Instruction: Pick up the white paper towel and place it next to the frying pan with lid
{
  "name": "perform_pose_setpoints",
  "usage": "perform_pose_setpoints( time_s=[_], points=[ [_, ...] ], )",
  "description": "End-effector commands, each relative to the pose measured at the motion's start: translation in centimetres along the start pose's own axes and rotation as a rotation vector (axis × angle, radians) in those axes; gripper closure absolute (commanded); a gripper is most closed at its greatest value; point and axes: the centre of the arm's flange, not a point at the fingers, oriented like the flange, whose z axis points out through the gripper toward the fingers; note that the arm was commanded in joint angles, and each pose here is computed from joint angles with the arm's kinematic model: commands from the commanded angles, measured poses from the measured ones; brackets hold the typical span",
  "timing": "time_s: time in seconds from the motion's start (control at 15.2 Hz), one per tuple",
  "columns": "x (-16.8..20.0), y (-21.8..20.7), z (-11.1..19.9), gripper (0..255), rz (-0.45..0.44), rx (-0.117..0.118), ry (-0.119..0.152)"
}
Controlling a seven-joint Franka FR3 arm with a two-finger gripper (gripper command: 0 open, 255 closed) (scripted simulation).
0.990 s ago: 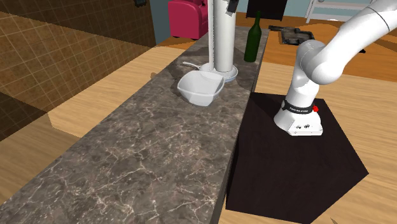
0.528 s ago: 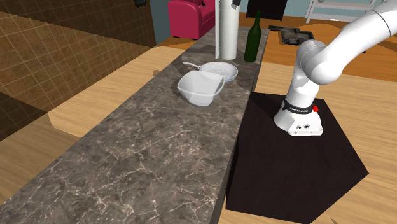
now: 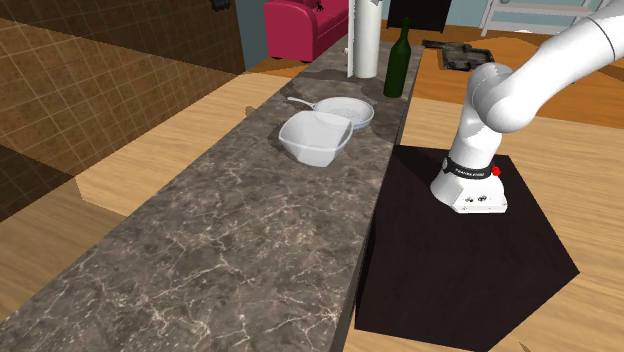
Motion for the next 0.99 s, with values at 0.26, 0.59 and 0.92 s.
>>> perform_pose_setpoints(
  time_s=[0.26,0.59,0.92],
  points=[
    [-1.2,8.0,-0.8,255,-0.001,0.0,0.0],
    [-2.1,14.5,-1.5,255,-0.001,0.0,0.0],
    [-3.0,21.0,-2.3,255,-0.001,0.0,0.0]
  ],
)
